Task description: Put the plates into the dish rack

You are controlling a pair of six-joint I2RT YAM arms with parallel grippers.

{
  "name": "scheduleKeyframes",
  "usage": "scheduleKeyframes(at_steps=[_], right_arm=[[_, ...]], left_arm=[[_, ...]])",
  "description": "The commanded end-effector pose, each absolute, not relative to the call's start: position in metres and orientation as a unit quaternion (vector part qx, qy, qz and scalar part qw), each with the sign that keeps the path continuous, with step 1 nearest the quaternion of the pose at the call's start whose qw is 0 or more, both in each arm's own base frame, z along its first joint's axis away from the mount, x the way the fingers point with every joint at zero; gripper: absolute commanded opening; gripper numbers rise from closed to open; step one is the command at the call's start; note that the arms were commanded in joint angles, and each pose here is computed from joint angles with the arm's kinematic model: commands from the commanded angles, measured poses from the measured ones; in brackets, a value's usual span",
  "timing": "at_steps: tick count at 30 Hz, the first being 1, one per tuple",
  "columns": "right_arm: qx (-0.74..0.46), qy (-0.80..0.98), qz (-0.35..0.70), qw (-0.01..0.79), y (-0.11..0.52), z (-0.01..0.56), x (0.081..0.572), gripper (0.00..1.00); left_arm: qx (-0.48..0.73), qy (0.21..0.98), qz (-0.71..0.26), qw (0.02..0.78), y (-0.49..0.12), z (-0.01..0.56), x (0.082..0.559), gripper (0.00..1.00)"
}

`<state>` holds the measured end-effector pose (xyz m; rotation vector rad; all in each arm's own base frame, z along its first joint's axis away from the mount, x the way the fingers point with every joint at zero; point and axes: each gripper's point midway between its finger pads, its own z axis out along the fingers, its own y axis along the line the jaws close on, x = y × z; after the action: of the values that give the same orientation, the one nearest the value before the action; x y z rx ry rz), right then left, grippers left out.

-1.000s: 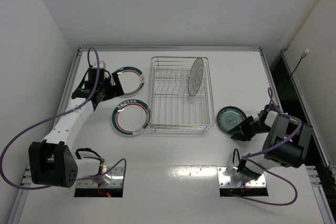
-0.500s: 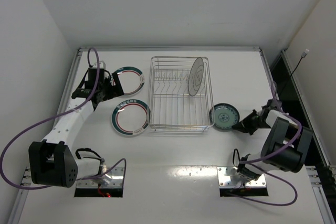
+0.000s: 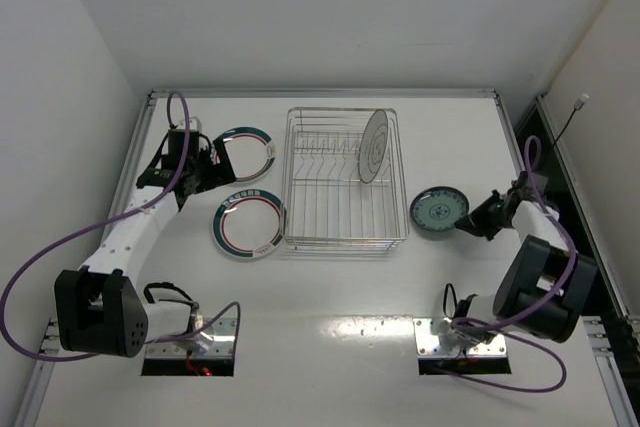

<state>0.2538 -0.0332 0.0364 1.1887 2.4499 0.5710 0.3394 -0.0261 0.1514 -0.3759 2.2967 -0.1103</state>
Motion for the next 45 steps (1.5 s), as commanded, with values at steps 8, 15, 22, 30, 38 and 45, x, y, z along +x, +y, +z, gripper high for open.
scheduleKeyframes(at_steps=[8, 15, 22, 30, 38, 45], right_arm=[[0.333, 0.874, 0.131, 0.329, -0.052, 0.128, 0.308, 0.00], [0.289, 0.862, 0.074, 0.410, -0.039, 0.192, 0.341, 0.00], [0.251, 0.854, 0.046, 0.453, -0.007, 0.233, 0.373, 0.00], [0.210, 0.882, 0.006, 0.422, 0.032, 0.208, 0.400, 0.00], [0.185, 0.895, -0.024, 0.404, 0.057, 0.192, 0.406, 0.00], [0.169, 0.901, -0.088, 0.390, 0.060, 0.187, 0.411, 0.00]], left_arm=[[-0.139, 0.897, -0.048, 0.418, -0.028, 0.169, 0.348, 0.91], [-0.139, 0.895, -0.049, 0.422, -0.029, 0.171, 0.350, 0.91], [-0.137, 0.895, -0.053, 0.421, -0.030, 0.171, 0.350, 0.91], [-0.137, 0.895, -0.053, 0.421, -0.030, 0.171, 0.350, 0.91], [-0.137, 0.895, -0.053, 0.421, -0.030, 0.171, 0.350, 0.91], [-0.137, 0.895, -0.053, 0.421, -0.030, 0.171, 0.350, 0.91]])
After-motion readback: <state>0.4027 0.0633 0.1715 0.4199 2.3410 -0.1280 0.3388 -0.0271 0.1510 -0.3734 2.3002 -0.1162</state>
